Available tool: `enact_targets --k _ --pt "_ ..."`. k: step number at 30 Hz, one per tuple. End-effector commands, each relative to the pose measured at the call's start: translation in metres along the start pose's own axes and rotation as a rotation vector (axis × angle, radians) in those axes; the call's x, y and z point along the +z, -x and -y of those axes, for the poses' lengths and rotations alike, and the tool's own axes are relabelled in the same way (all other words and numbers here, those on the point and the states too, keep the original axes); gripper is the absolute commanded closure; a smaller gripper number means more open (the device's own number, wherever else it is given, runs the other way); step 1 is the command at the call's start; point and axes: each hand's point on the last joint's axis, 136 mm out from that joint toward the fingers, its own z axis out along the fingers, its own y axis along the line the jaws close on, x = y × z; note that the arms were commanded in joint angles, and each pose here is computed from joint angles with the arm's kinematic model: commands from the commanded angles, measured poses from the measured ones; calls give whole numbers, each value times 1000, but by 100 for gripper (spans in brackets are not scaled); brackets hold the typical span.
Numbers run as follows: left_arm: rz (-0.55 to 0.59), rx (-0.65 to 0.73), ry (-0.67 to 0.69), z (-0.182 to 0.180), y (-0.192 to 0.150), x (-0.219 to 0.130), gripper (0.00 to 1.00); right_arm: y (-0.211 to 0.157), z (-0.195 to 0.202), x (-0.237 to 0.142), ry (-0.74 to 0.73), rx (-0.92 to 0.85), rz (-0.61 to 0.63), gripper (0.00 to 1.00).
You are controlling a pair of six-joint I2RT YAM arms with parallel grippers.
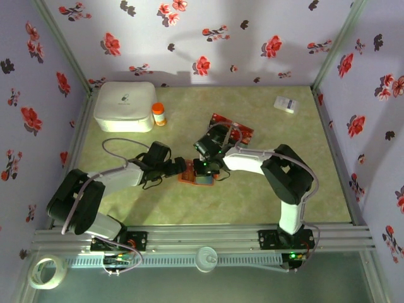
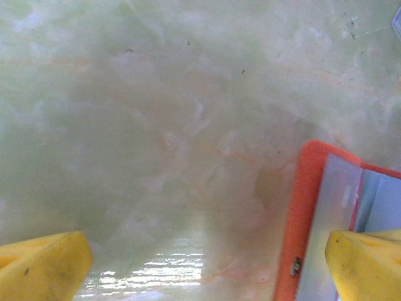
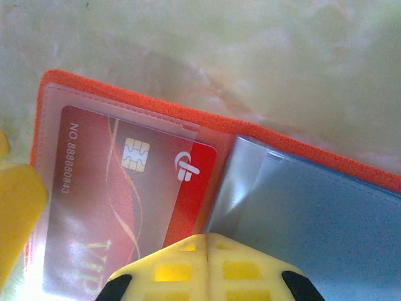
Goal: Put the credit cards into the card holder
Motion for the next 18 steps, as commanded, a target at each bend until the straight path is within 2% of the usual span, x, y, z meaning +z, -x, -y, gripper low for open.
enact_targets --k 1,9,18 --pt "-132 -27 373 -104 -48 1 0 -21 21 -2 -83 -16 -53 97" --pt "-143 -39 382 -112 -57 3 0 -20 22 -6 -93 -28 -53 98" --pt "-168 -62 381 -116 -68 12 0 -2 -6 -26 -1 -27 1 98"
